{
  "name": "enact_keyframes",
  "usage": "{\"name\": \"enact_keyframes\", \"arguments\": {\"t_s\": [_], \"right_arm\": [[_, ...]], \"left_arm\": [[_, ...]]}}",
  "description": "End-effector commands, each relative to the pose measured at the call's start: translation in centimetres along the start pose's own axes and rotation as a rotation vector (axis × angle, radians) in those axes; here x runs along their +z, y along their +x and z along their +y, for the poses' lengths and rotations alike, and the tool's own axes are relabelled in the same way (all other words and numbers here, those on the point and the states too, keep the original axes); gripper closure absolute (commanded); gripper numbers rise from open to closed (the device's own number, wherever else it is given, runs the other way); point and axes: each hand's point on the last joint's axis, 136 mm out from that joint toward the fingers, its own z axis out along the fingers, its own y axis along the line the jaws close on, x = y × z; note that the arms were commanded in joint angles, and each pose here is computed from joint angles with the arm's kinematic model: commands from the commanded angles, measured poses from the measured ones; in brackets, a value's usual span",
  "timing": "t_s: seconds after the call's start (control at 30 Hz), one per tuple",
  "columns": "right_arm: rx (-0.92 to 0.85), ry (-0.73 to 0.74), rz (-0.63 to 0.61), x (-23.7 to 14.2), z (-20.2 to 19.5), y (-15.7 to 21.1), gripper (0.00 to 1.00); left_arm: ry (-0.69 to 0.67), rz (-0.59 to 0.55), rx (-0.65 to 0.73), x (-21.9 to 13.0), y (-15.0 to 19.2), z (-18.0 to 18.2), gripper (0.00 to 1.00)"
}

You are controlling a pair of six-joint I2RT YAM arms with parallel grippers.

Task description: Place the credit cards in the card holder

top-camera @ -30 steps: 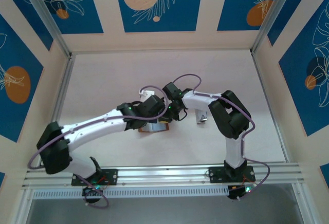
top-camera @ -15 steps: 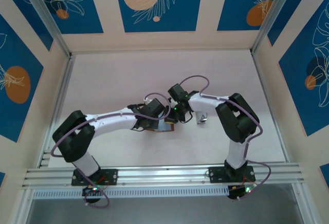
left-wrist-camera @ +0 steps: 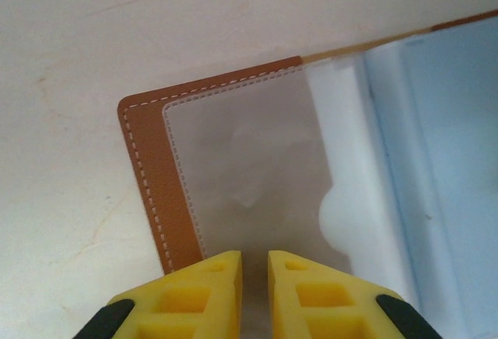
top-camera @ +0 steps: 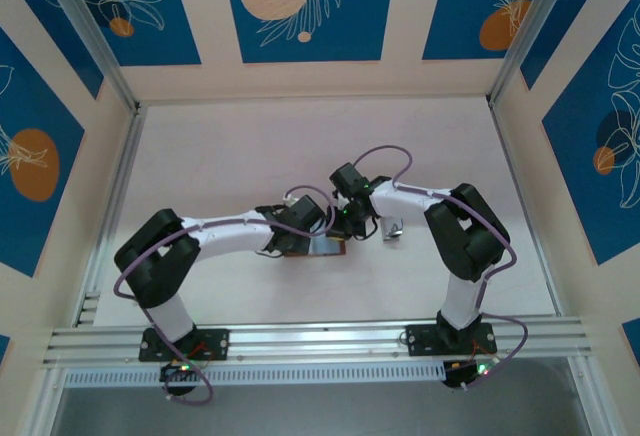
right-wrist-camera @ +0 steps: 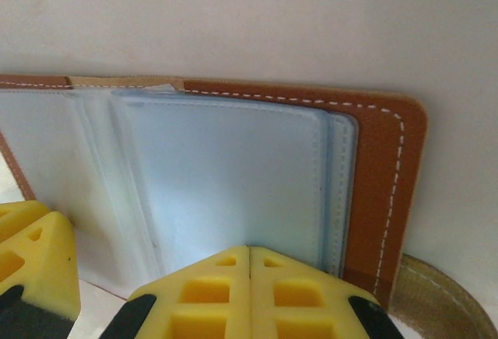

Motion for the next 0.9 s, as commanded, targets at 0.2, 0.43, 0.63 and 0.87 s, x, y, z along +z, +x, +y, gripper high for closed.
{"name": "enact_keyframes", "arguments": {"t_s": [0.2,0.43,0.63,0.87], "right_arm": [[-0.016,0.045,-0.001,-0.9,-0.1,-0.5,0.98],[-0.117,-0.027,-0.067,-3.8,3.0,-1.5,0.91],[-0.101,-0.044,-0.21,-10.2,2.0,-3.9,0.88],[0.11,0.033,-0.322,-14.2,-7.2,-5.1,0.85]], "left_arm": [[-0.027,0.031,-0.002,0.9,1.7,1.4,0.85],[-0.013,0.04,0.004,1.3,2.0,1.1,0.86],[-0.016,0.051,0.002,1.6,2.4,1.2,0.87],[-0.006,0.058,-0.007,1.8,2.8,1.1,0.88]]}}
